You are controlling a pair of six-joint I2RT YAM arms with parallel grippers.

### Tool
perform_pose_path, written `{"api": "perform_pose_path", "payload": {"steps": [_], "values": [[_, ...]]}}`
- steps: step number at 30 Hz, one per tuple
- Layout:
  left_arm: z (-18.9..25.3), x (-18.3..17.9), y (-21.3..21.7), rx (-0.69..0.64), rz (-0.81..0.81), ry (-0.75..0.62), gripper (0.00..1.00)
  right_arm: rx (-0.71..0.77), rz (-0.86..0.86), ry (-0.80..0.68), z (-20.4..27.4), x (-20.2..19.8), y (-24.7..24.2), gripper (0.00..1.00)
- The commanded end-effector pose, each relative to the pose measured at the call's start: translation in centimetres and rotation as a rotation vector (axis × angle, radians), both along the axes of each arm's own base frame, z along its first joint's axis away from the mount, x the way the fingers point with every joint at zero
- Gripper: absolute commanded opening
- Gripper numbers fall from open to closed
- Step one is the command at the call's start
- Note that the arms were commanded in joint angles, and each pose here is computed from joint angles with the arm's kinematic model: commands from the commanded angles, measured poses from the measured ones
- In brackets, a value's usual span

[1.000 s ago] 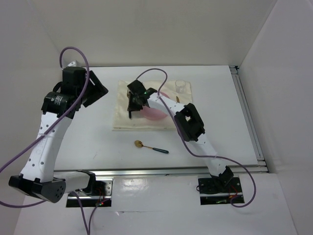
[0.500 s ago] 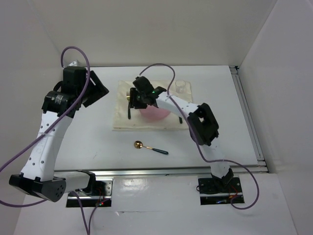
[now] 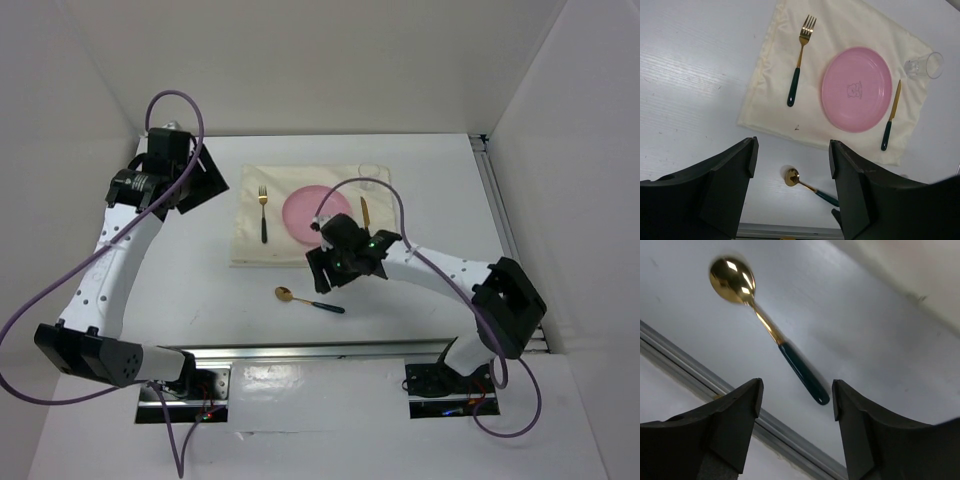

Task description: Set the dinner table for one person

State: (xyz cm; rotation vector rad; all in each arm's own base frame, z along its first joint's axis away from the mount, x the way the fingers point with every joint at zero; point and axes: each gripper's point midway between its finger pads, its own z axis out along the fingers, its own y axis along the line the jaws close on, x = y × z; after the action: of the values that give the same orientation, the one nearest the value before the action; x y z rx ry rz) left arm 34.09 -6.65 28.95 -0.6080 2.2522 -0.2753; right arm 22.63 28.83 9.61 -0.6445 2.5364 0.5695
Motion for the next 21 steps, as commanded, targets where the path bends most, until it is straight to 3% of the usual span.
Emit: {"api": "perform_pose_path", "payload": {"steps": [1, 14, 19, 21], "values": [[0.4, 0.6, 0.1, 0.009, -0.017, -0.030, 0.76, -0.099, 0.087, -0.006, -1.5, -2.6, -0.9, 0.71], [-1.1, 0.7, -0.3, 0.009, -0.039, 0.012, 0.76, -0.245, 0.202, -0.072, -7.0, -1.9, 1.3, 0.70], [-1.4, 0.8, -0.3, 0.011, -0.039, 0.021, 0.76, -0.273, 0.222, -0.063, -7.7, -2.8, 1.1, 0.61], [-1.4, 0.8, -0.3, 0.011, -0.039, 0.021, 0.76, -0.293, 0.226, -0.072, -7.7, -3.0, 1.0, 0.53]]}}
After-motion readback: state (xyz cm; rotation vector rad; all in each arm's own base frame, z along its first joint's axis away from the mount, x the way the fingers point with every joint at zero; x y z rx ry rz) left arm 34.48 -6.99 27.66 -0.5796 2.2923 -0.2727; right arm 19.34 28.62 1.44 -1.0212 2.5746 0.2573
